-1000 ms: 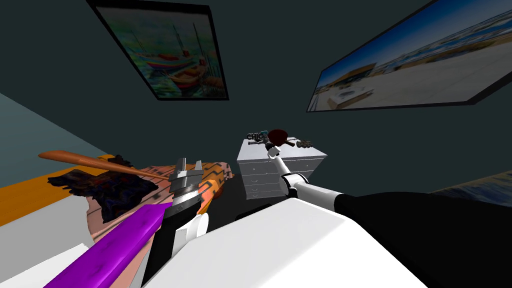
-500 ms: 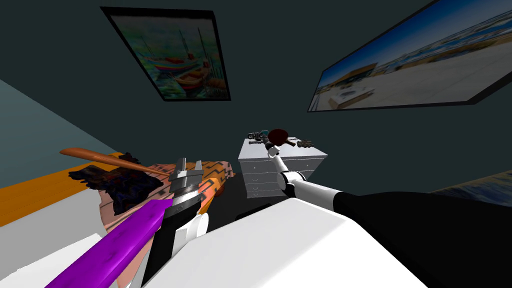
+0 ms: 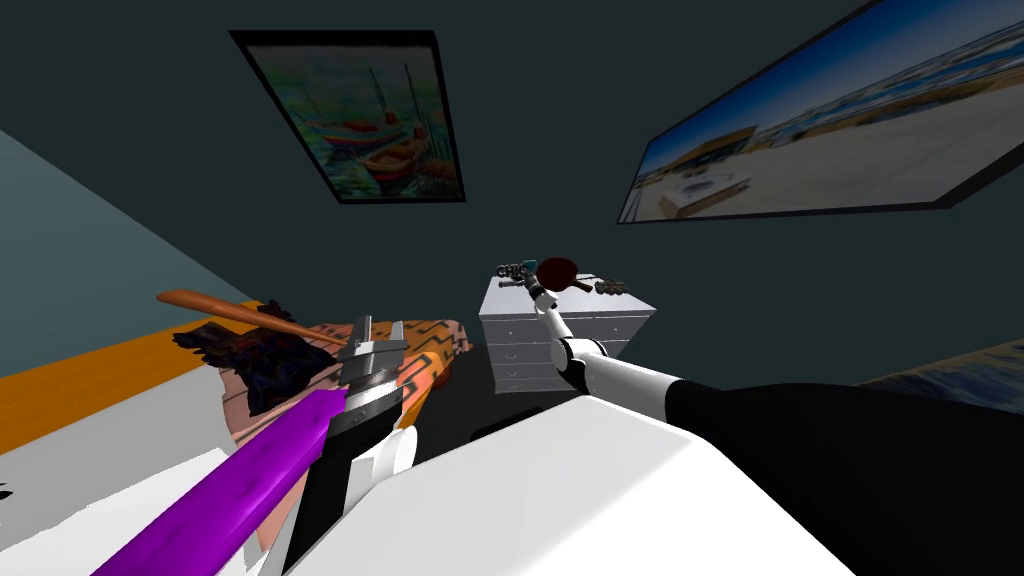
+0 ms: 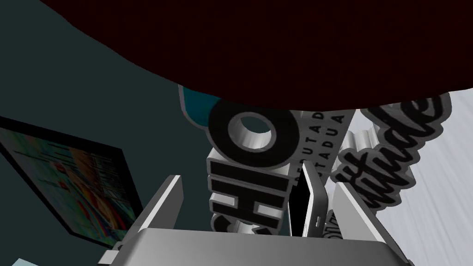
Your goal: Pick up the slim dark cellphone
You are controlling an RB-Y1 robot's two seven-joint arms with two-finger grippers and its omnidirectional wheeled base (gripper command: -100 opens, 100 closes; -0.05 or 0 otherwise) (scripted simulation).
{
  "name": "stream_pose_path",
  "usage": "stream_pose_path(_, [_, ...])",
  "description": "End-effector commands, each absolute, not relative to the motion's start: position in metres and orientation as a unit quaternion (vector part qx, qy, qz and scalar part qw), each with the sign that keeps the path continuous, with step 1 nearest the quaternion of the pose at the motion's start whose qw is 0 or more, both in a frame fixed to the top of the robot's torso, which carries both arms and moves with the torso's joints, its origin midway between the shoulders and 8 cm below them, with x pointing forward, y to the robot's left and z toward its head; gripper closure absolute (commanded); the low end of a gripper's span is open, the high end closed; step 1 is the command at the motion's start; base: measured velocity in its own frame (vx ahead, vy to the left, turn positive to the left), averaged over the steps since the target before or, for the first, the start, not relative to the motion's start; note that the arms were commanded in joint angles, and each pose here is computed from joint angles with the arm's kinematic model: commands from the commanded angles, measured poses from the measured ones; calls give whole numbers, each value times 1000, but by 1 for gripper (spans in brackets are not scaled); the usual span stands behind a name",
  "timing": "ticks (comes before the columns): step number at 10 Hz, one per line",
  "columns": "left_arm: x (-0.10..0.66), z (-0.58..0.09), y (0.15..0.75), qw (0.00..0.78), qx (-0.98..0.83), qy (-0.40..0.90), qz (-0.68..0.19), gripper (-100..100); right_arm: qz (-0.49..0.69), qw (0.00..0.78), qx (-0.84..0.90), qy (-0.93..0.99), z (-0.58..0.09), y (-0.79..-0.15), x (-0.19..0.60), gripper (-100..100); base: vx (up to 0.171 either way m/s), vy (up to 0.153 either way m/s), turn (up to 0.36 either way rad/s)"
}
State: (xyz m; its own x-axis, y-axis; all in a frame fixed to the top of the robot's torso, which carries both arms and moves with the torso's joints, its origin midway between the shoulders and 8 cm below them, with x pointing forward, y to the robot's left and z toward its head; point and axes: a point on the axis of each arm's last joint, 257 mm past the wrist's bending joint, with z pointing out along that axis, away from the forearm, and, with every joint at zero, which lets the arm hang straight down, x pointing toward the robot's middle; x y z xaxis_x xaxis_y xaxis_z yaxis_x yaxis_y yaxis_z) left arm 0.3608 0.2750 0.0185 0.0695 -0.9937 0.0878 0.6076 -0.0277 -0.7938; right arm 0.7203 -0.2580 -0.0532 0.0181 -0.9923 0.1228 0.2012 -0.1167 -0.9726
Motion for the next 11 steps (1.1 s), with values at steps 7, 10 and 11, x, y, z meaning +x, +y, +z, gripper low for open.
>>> stream_pose_path(7, [361, 19, 275, 641, -352, 274, -624, 0, -522, 528, -519, 423, -85, -233, 733, -100, -32, 6, 26])
stream_pose_path(10, [361, 19, 275, 641, -352, 274, -624, 0, -521, 533, -514, 425, -82, -233, 733, 100, -2, 0, -1])
stream_pose_path(11, [361, 18, 275, 641, -352, 274, -624, 0, -519, 532, -515, 427, -86, -234, 732, 100, 0, 0, 0])
